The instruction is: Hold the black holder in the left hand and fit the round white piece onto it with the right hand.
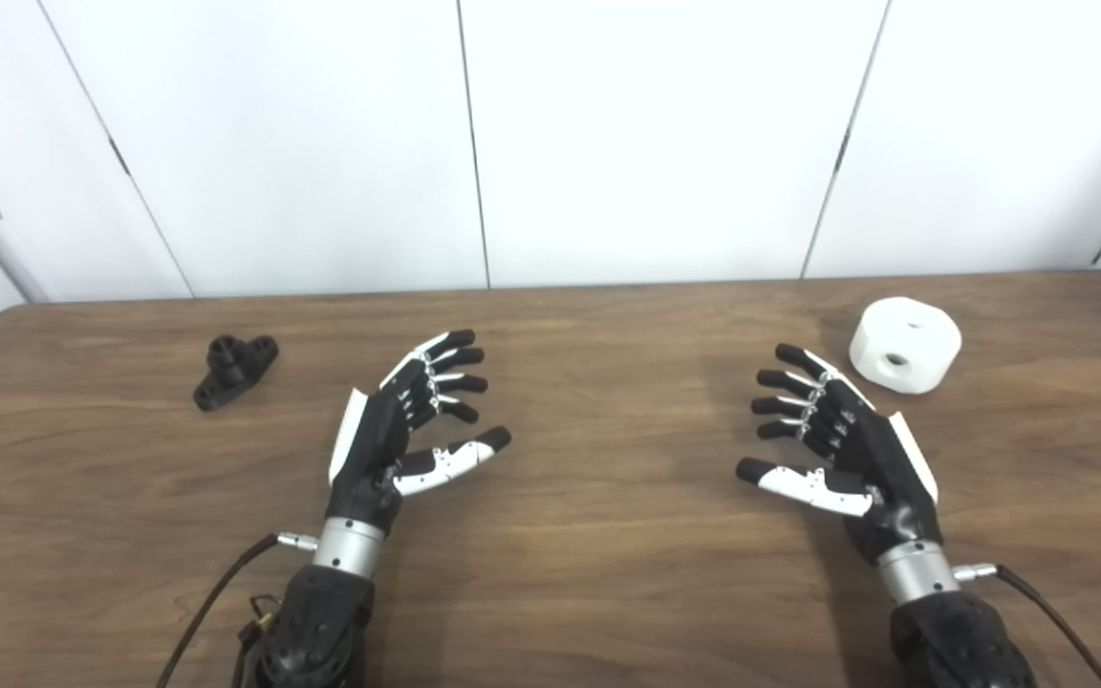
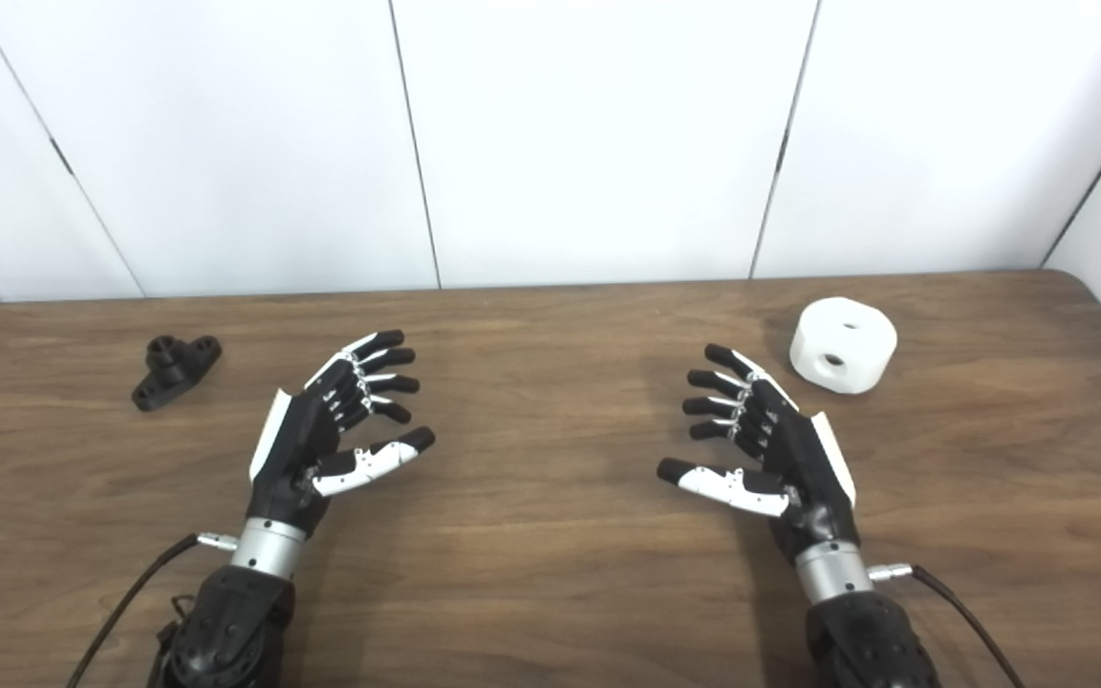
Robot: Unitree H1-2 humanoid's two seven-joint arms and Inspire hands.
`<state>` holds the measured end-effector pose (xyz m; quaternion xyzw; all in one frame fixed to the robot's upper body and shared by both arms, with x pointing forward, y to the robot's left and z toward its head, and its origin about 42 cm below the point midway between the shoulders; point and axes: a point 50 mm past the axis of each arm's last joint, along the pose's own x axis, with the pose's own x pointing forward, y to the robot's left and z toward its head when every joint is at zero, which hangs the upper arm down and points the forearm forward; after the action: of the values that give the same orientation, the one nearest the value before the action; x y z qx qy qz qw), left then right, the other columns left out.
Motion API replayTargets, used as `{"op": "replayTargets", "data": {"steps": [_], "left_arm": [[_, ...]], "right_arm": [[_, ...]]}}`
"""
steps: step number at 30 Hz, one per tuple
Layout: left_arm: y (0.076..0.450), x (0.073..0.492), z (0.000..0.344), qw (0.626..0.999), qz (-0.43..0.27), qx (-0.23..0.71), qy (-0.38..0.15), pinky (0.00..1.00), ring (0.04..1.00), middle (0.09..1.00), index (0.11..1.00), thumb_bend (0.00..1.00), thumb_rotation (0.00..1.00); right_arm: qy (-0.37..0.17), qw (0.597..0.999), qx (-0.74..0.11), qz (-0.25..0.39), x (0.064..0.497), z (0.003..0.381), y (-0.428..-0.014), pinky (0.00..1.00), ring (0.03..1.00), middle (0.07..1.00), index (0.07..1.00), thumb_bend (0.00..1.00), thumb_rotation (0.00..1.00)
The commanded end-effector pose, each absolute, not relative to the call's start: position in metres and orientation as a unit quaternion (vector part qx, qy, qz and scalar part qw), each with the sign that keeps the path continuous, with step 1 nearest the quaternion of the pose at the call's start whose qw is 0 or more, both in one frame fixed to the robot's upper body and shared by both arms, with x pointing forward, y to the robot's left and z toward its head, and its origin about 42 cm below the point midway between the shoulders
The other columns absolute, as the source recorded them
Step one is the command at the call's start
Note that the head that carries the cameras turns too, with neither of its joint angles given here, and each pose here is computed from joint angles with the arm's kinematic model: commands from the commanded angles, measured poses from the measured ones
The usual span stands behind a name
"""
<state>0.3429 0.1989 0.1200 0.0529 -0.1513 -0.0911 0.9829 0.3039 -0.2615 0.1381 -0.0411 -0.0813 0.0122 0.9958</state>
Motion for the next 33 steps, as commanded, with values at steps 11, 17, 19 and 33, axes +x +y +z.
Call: {"op": "replayTargets", "data": {"steps": [11,17,19,33], "left_arm": [[0.199,0.334,0.099,0.987,-0.092,0.047,-0.123,0.53,0.681,0.775,0.801,0.68,0.0],[0.199,0.335,0.099,0.987,-0.094,0.046,-0.122,0.54,0.687,0.776,0.8,0.69,0.0],[0.198,0.336,0.098,0.987,-0.095,0.047,-0.123,0.54,0.69,0.776,0.8,0.69,0.0],[0.157,0.341,0.09,0.986,-0.107,0.047,-0.115,0.53,0.695,0.785,0.803,0.69,0.0]], "right_arm": [[-0.125,0.991,-0.046,0.015,0.31,0.158,-0.26,0.58,0.677,0.762,0.832,0.81,0.09],[-0.126,0.991,-0.046,0.016,0.31,0.158,-0.26,0.58,0.676,0.763,0.831,0.81,0.09],[-0.126,0.991,-0.044,0.016,0.31,0.157,-0.262,0.59,0.679,0.764,0.833,0.81,0.09],[-0.105,0.993,-0.048,0.009,0.308,0.154,-0.297,0.68,0.708,0.773,0.853,0.77,0.09]]}}
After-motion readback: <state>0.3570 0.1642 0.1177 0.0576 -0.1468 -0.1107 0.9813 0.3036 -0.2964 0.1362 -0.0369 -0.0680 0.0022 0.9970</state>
